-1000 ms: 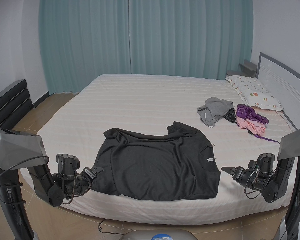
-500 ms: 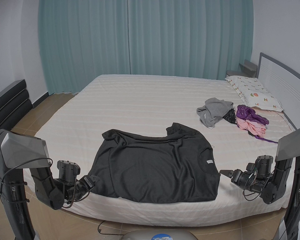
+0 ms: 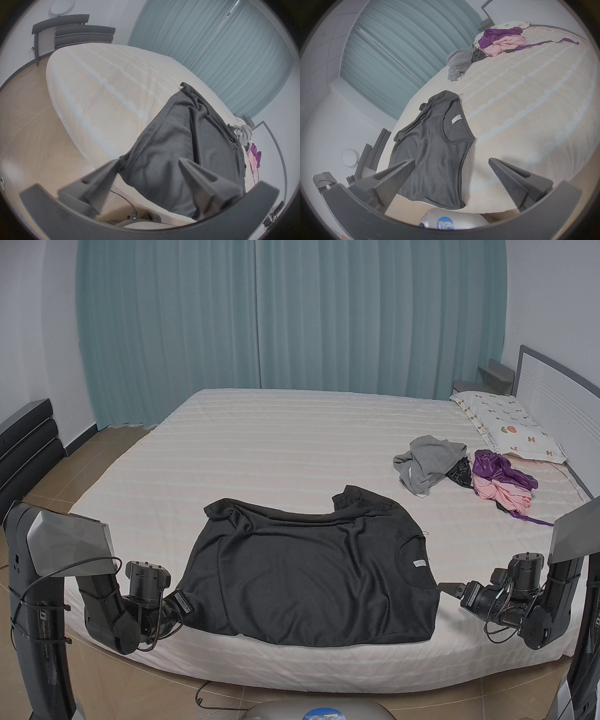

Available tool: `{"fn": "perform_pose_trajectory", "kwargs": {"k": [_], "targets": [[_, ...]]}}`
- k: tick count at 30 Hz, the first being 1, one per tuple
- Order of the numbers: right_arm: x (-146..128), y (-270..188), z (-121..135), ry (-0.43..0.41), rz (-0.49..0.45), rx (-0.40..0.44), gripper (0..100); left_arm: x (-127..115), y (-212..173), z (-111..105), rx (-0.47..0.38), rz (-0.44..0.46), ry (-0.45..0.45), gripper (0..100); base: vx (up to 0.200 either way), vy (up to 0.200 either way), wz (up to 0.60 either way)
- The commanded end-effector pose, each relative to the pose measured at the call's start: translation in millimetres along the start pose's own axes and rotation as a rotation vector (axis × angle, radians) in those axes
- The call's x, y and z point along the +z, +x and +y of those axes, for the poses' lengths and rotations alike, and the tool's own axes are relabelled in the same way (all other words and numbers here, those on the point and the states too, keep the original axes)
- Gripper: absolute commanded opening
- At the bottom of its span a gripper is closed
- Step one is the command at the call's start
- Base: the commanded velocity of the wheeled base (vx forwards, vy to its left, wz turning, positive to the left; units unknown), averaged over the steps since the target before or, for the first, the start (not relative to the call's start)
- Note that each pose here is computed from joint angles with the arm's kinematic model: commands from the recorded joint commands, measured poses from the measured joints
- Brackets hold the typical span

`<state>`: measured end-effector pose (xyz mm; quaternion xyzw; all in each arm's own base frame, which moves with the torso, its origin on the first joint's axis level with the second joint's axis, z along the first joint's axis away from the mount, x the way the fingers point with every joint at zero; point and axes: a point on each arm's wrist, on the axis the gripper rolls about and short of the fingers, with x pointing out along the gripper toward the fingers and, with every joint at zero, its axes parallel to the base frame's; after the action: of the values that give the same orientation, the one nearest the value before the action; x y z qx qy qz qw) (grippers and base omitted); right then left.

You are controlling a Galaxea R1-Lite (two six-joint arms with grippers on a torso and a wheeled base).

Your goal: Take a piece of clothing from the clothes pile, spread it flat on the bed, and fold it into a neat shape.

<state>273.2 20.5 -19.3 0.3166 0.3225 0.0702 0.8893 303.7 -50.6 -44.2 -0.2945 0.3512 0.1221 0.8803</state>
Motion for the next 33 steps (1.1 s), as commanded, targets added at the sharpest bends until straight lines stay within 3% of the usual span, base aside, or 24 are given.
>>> {"fn": "perform_pose_trajectory", "kwargs": {"k": [1, 11, 22, 33], "targets": [[-1, 1, -1, 0.0, 0.007, -0.004, 100, -1, 9, 3, 0.014, 0.001, 0.016, 0, 0.0, 0.0, 0.0], [-6, 2, -2, 0.001, 0.025, -0.009, 100, 1, 7, 8, 0.055, -0.023, 0.01, 0, 0.0, 0.0, 0.0], [-27, 9, -3, -0.006, 0.11, -0.027, 100, 14, -14, 2, 0.009, -0.064, -0.067, 0, 0.0, 0.0, 0.0], [-30, 12, -6, -0.003, 0.123, -0.038, 100, 21, -14, 2, -0.03, -0.059, -0.131, 0, 0.0, 0.0, 0.0]]}}
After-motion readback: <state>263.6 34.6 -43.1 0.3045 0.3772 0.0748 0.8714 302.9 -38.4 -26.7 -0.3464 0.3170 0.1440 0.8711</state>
